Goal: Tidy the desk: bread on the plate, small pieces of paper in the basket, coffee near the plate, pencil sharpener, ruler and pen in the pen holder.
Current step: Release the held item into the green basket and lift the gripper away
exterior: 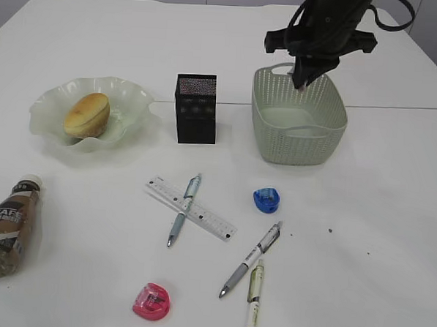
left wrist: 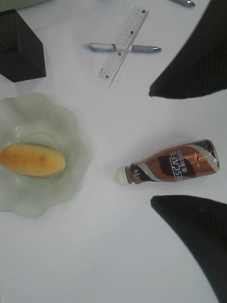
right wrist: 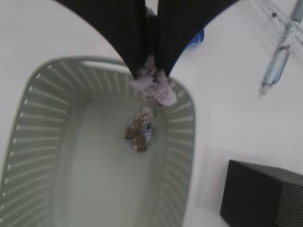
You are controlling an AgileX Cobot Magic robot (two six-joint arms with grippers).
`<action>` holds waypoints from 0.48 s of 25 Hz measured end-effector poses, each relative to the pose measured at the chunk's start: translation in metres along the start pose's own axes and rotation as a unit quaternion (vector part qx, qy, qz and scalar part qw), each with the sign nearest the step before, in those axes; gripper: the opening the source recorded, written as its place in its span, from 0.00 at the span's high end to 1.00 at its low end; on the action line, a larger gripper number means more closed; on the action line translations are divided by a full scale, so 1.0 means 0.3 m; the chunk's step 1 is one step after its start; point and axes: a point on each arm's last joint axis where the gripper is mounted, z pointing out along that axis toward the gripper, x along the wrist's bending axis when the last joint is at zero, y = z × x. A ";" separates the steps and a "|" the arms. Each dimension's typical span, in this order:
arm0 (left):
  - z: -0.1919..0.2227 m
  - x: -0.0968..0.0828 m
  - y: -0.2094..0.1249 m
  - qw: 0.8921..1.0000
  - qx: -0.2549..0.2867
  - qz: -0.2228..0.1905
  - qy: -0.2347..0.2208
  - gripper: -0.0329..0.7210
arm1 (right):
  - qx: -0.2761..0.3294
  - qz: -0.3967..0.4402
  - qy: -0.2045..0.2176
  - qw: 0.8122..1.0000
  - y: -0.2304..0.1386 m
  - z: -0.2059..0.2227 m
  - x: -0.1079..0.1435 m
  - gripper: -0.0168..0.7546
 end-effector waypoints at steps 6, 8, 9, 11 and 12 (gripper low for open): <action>0.000 -0.001 0.000 1.000 0.000 0.000 -0.001 0.34 | 0.008 0.020 -0.012 1.000 0.043 0.126 -0.055 0.97; 0.000 -0.001 0.000 1.000 0.000 0.000 -0.001 0.35 | 0.019 0.023 -0.016 0.999 0.038 0.166 -0.062 0.97; 0.000 -0.001 0.000 1.000 0.000 -0.001 -0.002 0.35 | 0.025 0.023 -0.019 0.999 0.035 0.185 -0.064 0.97; 0.000 -0.002 0.000 1.000 0.000 -0.001 -0.003 0.35 | 0.029 0.023 -0.024 0.999 0.033 0.200 -0.067 0.96; 0.000 -0.002 0.000 1.000 0.000 -0.001 -0.003 0.35 | 0.030 0.022 -0.026 0.999 0.032 0.204 -0.069 0.94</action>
